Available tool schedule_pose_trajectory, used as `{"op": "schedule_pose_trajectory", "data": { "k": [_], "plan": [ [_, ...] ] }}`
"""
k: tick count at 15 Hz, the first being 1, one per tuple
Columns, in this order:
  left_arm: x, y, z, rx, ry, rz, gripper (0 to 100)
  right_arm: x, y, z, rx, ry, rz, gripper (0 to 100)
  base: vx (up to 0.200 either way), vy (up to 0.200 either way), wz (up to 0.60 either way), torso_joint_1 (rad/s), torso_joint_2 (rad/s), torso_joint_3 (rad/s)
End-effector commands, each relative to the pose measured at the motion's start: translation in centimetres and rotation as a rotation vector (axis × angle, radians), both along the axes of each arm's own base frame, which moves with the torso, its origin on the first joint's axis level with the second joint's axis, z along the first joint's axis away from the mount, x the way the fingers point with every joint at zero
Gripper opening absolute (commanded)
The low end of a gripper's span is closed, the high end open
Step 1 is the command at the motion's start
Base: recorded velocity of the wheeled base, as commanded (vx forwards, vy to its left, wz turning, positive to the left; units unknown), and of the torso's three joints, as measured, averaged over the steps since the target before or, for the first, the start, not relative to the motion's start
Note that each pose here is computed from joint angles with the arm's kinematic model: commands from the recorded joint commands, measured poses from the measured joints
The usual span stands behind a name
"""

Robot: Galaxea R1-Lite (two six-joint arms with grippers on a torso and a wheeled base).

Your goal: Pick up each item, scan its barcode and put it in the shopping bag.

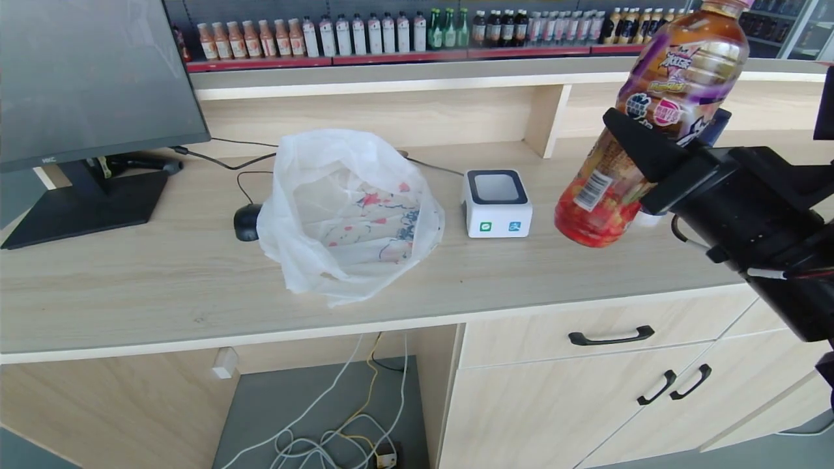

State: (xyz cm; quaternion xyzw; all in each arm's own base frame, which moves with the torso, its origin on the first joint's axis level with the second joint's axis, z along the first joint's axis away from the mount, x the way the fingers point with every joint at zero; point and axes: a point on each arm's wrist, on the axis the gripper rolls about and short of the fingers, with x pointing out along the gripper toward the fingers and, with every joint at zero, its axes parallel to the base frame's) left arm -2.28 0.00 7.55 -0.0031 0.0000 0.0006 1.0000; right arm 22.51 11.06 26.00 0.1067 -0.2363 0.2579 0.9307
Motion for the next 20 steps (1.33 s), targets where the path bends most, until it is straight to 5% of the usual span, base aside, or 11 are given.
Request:
{"op": "schedule_pose_trajectory", "data": {
  "k": [1, 6, 10, 20],
  "plan": [
    [0.0, 0.0, 0.0, -0.001, 0.0, 0.002, 100, 1.2, -0.2, -0.5, -0.014, 0.016, -0.021, 0, 0.0, 0.0, 0.0, 0.0, 0.0, 0.0],
    [0.0, 0.0, 0.0, 0.041, 0.002, -0.003, 100, 3.3, 0.7, -1.3, -0.025, 0.032, -0.023, 0, 0.0, 0.0, 0.0, 0.0, 0.0, 0.0],
    [0.0, 0.0, 0.0, 0.025, 0.002, -0.001, 100, 4.3, 1.5, -2.6, -0.037, 0.064, -0.01, 0, 0.0, 0.0, 0.0, 0.0, 0.0, 0.0],
    [0.0, 0.0, 0.0, -0.008, 0.0, 0.002, 100, 2.9, 1.0, -2.2, -0.03, 0.047, 0.003, 0, 0.0, 0.2, 0.0, 0.004, 0.0, 0.001]
  ]
}}
